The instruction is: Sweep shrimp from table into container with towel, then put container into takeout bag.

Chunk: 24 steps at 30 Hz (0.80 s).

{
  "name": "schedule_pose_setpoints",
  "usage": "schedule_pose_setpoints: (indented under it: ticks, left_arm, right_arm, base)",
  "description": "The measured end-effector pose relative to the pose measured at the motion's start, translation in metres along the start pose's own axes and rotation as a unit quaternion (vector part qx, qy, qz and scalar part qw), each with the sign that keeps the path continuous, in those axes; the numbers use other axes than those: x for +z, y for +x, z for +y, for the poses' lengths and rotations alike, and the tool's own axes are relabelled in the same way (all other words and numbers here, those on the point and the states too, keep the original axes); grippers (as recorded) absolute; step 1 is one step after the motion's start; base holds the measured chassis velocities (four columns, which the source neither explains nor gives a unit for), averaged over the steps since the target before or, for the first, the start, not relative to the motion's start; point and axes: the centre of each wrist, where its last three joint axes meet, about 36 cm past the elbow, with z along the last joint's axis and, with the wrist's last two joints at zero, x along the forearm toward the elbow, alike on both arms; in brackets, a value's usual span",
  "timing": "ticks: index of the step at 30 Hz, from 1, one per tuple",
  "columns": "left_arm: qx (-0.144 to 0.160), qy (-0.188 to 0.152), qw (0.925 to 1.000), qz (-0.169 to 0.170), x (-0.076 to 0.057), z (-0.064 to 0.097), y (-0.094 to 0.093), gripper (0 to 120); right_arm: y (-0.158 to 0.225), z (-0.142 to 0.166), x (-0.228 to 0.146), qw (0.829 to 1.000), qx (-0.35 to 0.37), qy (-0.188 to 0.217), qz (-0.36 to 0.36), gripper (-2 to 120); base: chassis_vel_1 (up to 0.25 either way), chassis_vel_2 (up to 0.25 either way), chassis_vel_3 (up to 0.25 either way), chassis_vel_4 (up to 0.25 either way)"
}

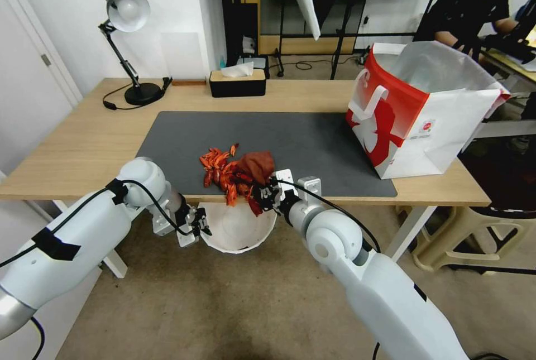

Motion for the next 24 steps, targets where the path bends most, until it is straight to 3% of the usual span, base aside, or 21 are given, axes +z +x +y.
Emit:
schedule_pose_setpoints:
  ticks: [24]
  left_arm:
    - [0.000, 0.004, 1.0000, -0.002, 0.004, -0.005, 0.001, 0]
  right_arm:
    - [0.018, 0.011, 0.017, 1.000, -0.008, 0.004, 0.010, 4]
  base:
    - [0.000, 0.000, 0.000, 0.000]
